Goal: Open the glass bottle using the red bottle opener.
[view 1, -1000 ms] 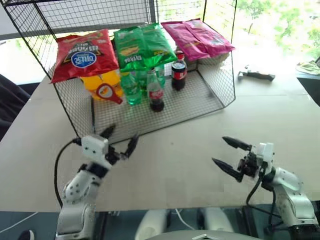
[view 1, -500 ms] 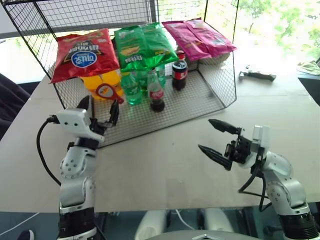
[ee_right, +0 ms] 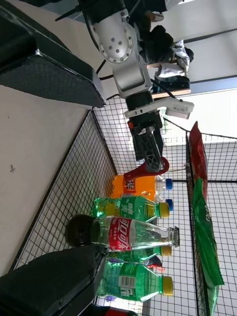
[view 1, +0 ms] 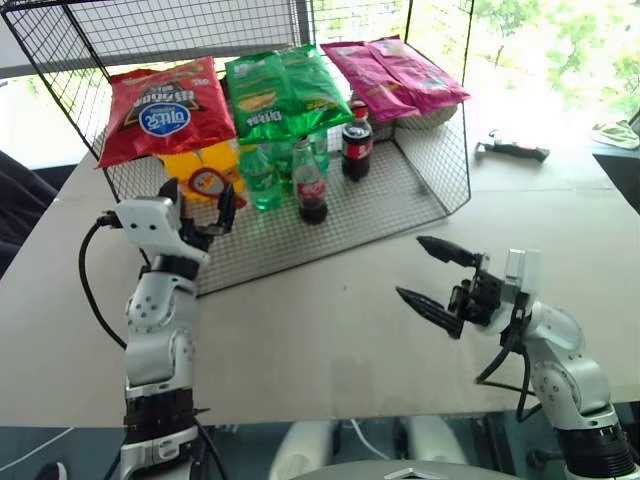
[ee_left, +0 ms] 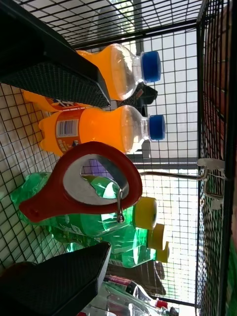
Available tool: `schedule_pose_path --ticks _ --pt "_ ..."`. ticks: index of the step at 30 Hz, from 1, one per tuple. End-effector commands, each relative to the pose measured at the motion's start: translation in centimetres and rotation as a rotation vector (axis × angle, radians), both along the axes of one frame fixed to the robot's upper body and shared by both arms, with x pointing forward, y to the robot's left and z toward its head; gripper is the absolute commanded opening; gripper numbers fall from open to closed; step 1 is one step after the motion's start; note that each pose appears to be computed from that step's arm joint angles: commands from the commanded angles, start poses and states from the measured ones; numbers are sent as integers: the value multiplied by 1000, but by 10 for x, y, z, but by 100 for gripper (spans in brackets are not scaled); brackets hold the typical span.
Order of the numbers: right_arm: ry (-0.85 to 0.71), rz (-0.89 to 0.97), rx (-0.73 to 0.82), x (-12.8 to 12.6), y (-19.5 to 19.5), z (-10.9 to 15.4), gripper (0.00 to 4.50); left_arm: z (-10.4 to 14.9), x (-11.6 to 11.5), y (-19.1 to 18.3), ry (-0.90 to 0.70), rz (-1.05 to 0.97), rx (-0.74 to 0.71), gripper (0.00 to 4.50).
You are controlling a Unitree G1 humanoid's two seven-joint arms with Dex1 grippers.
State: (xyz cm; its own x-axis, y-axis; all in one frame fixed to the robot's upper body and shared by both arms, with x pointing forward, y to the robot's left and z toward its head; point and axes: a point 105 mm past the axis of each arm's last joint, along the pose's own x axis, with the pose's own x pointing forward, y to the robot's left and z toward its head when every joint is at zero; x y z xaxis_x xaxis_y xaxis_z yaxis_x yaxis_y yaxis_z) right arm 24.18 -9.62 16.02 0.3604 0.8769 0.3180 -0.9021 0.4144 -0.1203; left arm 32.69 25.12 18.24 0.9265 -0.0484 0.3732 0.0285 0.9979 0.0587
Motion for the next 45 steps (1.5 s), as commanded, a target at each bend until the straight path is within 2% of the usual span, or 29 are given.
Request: schedule_pose_path --ticks 1,2,5,11,12,14,26,36,45 --pt "-47 4 17 -5 1 11 444 16 -1 2 -50 -29 4 450" --pt "-47 2 17 -5 1 11 444 15 -1 0 -48 -41 10 450" --pt "-46 -1 18 -5 1 11 450 15 -1 0 -46 -51 12 385" --pt "-46 -7 19 -5 1 12 450 17 0 5 -45 -45 14 123" --pt "-46 -9 19 -5 1 12 450 17 0 5 -44 -46 15 62" --pt "-47 -12 18 -4 1 12 450 16 0 5 -42 -47 16 8" --pt "-44 -22 22 -2 0 12 450 19 -8 -1 -55 -90 2 8" --pt "-50 -8 52 -4 1 16 450 26 -29 -16 -83 -280 -157 8" --pt "-62 13 85 -6 2 22 450 26 -38 -23 -68 -380 -200 8"
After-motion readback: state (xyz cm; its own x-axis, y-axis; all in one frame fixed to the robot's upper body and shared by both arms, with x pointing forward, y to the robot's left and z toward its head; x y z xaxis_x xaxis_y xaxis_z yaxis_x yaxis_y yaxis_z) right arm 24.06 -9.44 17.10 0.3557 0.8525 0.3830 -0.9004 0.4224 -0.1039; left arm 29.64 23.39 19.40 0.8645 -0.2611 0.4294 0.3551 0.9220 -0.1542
